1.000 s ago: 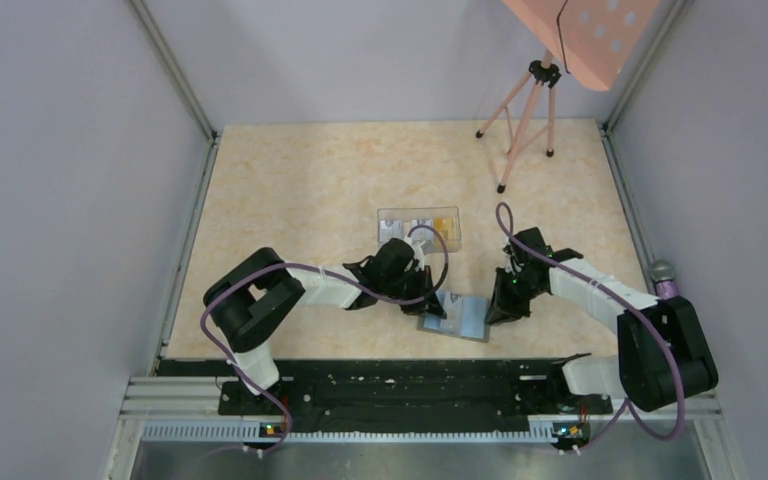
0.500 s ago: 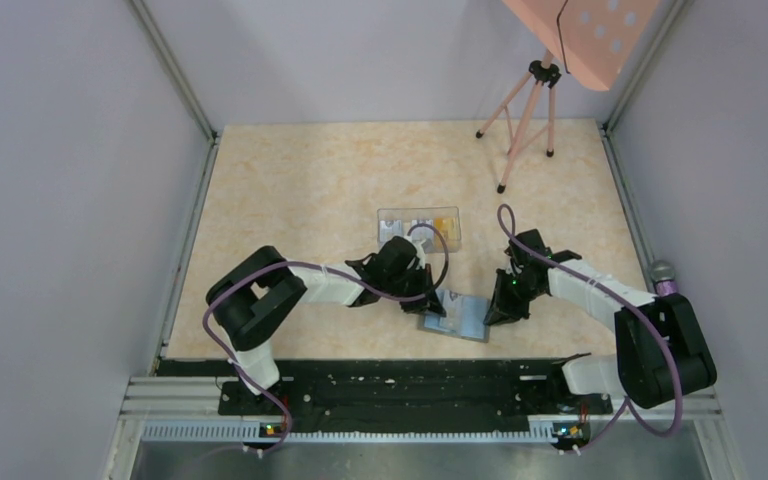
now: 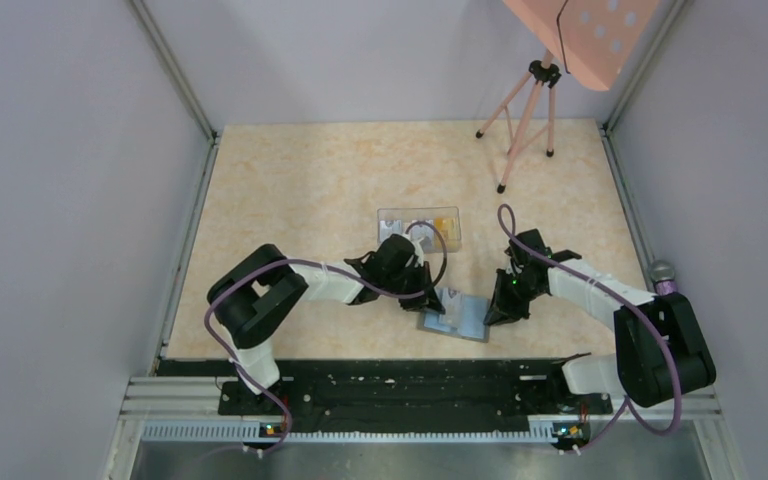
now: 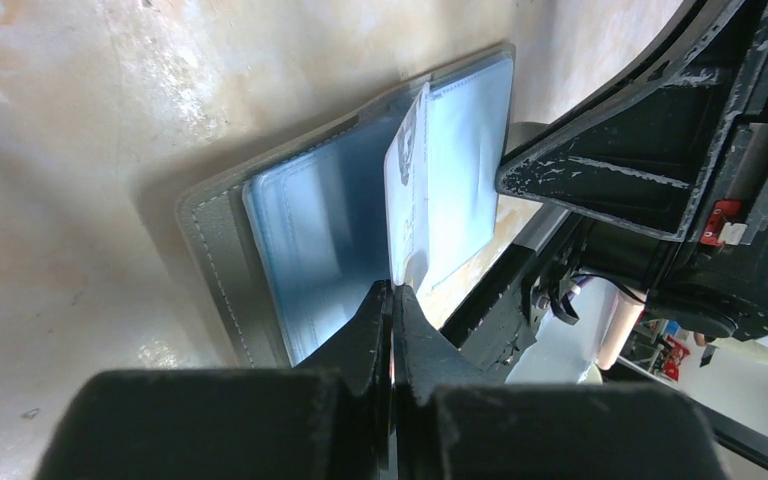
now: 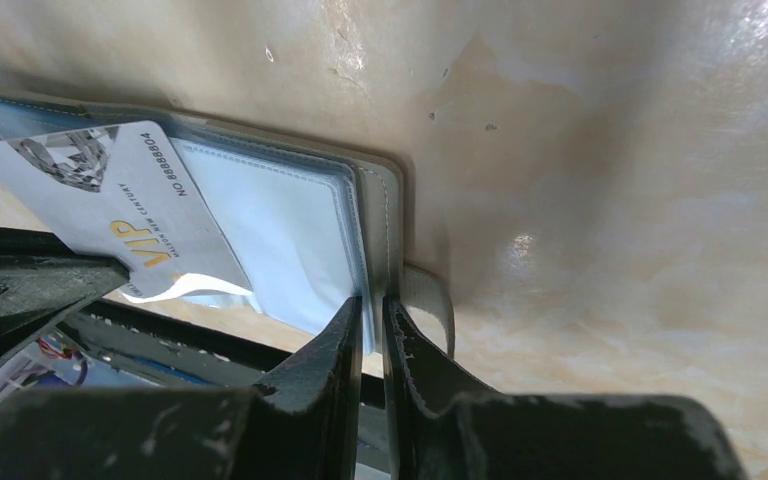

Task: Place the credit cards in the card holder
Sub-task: Insert the credit card into the card holder.

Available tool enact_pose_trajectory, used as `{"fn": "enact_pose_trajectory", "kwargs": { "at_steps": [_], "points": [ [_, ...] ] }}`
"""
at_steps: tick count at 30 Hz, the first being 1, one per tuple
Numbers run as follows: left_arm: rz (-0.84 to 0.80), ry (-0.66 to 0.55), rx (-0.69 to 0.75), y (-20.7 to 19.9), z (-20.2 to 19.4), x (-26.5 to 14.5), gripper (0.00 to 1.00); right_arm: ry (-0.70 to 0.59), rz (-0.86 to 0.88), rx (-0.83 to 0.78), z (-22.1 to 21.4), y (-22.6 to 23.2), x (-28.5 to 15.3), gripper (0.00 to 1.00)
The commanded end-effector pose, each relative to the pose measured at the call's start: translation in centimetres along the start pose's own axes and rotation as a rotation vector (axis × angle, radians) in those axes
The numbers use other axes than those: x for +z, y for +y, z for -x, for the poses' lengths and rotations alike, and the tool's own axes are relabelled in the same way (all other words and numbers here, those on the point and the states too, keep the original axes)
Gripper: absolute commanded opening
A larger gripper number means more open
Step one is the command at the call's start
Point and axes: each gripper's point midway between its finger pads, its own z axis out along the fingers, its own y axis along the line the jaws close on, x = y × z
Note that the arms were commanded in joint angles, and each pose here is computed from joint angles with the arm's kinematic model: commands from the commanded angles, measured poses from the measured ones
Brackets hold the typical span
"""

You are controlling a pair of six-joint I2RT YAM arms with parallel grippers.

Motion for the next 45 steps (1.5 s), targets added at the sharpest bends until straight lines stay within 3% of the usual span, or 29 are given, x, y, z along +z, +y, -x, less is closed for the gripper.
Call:
{"fn": "enact_pose_trajectory", "kwargs": {
  "at_steps": [1,12,27,45],
  "points": [
    [-0.008,0.019,0.023,-0.3,-0.6,1.0,0.0,-0.002,-0.017,0.003,0.2,-0.3,0.6,0.13],
    [-0.018,0.036,-0.018,-0.2,-1.6,1.4,0.0,0.001,-0.009,0.0,0.1,-0.2,0.7,0.13],
    [0.102,0.034,-0.091,1.4,-2.7,-0.2,0.0,0.0,-0.002,-0.007,0.2,-0.1,0.7,0.13],
    [0.006,0.111,-0.016,-0.1,-3.0,2.0,0.0,0.002,0.018,-0.012,0.3,0.3,0.6,0.13]
  ]
}}
